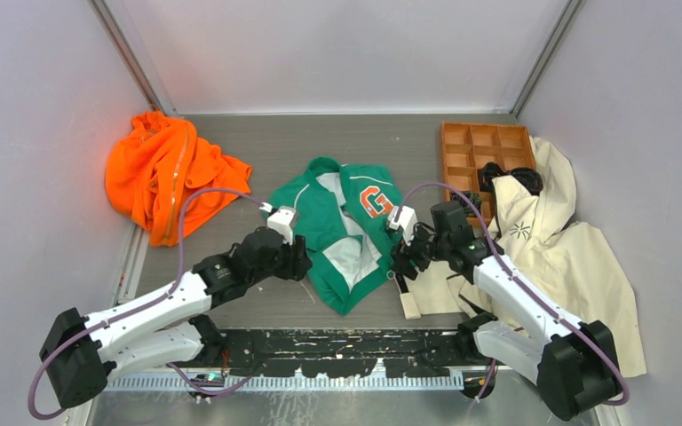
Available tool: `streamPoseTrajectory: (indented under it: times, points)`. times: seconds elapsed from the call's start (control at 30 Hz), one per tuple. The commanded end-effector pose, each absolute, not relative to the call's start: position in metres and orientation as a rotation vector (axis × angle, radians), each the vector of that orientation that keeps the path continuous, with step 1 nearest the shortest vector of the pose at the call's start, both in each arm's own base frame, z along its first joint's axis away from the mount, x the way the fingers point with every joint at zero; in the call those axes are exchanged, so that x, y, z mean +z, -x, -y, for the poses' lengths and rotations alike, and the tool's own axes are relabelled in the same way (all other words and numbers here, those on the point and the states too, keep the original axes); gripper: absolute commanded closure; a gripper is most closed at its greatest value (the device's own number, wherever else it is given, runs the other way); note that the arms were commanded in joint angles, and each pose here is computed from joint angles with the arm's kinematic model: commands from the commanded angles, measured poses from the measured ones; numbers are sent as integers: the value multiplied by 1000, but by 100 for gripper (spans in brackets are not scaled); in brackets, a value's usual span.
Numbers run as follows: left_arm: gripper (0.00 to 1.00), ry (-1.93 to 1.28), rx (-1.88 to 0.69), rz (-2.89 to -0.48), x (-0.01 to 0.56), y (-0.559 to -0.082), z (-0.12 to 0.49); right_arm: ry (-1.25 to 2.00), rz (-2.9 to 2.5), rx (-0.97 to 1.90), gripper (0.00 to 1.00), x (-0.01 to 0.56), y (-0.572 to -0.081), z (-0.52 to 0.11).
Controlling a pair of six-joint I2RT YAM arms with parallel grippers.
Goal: Zip up the jacket
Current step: Pick up the jacket from the center of the board.
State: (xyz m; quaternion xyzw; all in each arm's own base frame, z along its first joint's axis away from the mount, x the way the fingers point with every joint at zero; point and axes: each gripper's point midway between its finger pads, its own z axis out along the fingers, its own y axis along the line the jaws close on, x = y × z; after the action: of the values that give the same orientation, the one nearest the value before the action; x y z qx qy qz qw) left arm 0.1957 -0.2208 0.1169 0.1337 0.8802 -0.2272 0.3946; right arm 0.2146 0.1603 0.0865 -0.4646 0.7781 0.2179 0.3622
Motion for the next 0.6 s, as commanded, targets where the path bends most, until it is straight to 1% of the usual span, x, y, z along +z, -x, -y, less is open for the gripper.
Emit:
streamPoseTrajectory:
  times: [0.0, 0.13, 0.27, 0.43, 0.57]
  points:
    - [47, -371, -554, -2219, 114, -199, 221, 1241, -1894, 578, 30, 123, -215, -166]
    - [48, -469, -534, -2225, 105, -204, 231, 1319, -1874, 672, 30, 130, -191, -169]
    - [47, -636, -506, -2188, 108, -221, 243, 1412, -1811, 794, 29, 138, -164, -175]
    - [48, -715, -599, -2216, 108, -240, 250, 1424, -1778, 844, 29, 144, -159, -180]
    - [48, -753, -667, -2237, 105, -245, 259, 1415, -1765, 850, 28, 145, -161, -182]
